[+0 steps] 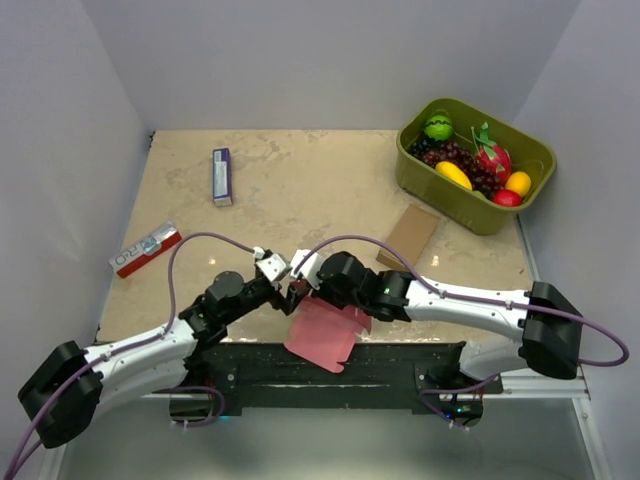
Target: Fold the paper box
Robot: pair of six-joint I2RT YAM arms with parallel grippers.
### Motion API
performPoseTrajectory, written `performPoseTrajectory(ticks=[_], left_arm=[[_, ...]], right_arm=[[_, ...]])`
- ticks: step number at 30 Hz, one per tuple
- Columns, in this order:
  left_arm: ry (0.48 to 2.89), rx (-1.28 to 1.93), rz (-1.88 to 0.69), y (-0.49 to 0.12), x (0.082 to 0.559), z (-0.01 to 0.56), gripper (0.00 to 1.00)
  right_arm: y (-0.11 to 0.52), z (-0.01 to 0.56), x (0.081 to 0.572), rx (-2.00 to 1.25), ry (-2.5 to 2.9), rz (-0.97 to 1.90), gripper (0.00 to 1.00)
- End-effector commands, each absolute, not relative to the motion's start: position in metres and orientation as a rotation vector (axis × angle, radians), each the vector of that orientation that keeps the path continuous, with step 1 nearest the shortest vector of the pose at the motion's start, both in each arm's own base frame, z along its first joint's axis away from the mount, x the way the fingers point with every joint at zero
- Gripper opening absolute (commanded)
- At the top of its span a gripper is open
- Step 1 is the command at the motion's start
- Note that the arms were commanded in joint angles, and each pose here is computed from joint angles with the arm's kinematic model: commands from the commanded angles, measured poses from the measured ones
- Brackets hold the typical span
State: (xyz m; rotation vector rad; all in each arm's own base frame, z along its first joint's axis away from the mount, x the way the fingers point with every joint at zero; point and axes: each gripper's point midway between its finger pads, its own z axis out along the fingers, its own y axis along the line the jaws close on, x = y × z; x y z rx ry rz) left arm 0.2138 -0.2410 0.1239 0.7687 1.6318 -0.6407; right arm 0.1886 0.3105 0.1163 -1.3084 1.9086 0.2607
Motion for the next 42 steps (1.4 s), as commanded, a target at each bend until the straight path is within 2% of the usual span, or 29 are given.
performPoseTrajectory(ticks=[1,7,21,22,23,26,36,39,42], left_arm=[[1.552,0.746,-0.716,-0.239,0.207,0.141,0.85],[1.514,0.788,-0.828,-0.244,0.194,0.152,0.87],[1.544,0.812,-0.82,-0.249,0.199,0.161,0.81],[1.546,0.819,-0.824,-0.25,0.199,0.161,0.79],[1.552,0.824,-0.825,-0.25,0.199,0.159,0.7],[1.56,0.83,-0.828,-0.251,0.199,0.158,0.57],[1.586,0.853,-0.846,-0.255,0.196,0.151,0.31],[1.589,0.862,-0.851,-0.256,0.195,0.149,0.22],[1.586,0.865,-0.85,-0.257,0.195,0.15,0.16]], right_arm=[[0.32,0.146,0.189,-1.271,1.832,0.328,0.0],[0.321,0.15,0.179,-1.292,1.842,0.384,0.0],[0.321,0.16,0.164,-1.311,1.845,0.475,0.0],[0.32,0.16,0.165,-1.312,1.846,0.472,0.0],[0.32,0.16,0.165,-1.311,1.847,0.473,0.0],[0.32,0.159,0.165,-1.311,1.848,0.468,0.0],[0.314,0.164,0.176,-1.247,1.851,0.404,0.0],[0.312,0.167,0.181,-1.211,1.85,0.38,0.1],[0.308,0.169,0.185,-1.18,1.847,0.358,0.15]])
